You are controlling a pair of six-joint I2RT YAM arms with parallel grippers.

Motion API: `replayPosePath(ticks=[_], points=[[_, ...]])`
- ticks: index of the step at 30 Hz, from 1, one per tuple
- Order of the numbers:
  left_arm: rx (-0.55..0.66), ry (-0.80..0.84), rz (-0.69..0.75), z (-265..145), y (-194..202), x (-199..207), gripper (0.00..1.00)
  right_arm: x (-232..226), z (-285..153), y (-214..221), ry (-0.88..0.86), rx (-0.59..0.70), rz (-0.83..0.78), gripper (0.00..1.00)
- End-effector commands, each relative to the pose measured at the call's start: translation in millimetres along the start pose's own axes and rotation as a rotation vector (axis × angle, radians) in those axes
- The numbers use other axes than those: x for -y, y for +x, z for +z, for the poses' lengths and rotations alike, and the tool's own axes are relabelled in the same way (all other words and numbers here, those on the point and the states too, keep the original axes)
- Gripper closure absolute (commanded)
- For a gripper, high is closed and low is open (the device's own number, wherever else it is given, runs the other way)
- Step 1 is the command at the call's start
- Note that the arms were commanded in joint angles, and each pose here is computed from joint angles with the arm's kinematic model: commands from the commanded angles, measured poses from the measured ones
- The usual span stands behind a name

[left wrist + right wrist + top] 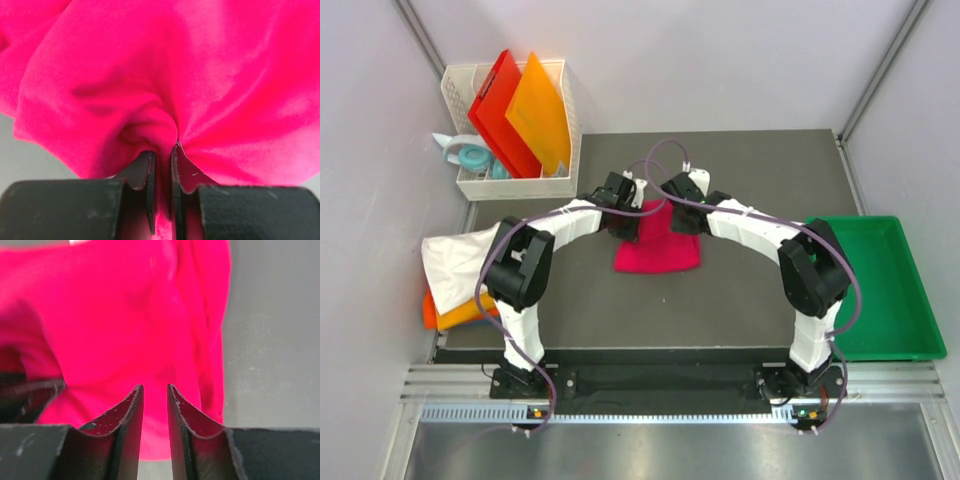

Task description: Fold and stack the t-shirts

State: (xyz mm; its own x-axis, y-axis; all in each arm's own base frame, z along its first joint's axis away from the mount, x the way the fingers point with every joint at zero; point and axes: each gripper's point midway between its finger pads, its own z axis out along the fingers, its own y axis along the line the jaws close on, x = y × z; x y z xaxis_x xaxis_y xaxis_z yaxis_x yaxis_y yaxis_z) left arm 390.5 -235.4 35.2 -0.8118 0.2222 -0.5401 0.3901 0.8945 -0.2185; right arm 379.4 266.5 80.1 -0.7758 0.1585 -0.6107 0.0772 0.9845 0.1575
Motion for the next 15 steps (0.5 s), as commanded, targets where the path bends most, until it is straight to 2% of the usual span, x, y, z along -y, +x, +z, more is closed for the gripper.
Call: replayPosePath(ticks=[1, 8, 13, 15], points=[[-0.041, -0.006, 0.143, -51.4, 2.1, 11.3, 1.0, -17.9, -42.2, -36.0, -0.098, 0.124, 0.071, 0.74], [0.056, -0.07, 0.315, -106.3, -23.8, 27.5, 1.0, 1.8, -66.2, -39.6, -0.087, 0.182, 0.081, 0.74], [0.083, -0.137, 0.326, -149.9, -27.4, 20.4, 1.0, 18.0, -73.2, -28.1, -0.083, 0.193, 0.086, 0.74], [0.13, -0.162, 0.322, -171.4, -31.9, 18.5, 1.0, 21.0, -74.8, -25.1, -0.091, 0.195, 0.089, 0.74]])
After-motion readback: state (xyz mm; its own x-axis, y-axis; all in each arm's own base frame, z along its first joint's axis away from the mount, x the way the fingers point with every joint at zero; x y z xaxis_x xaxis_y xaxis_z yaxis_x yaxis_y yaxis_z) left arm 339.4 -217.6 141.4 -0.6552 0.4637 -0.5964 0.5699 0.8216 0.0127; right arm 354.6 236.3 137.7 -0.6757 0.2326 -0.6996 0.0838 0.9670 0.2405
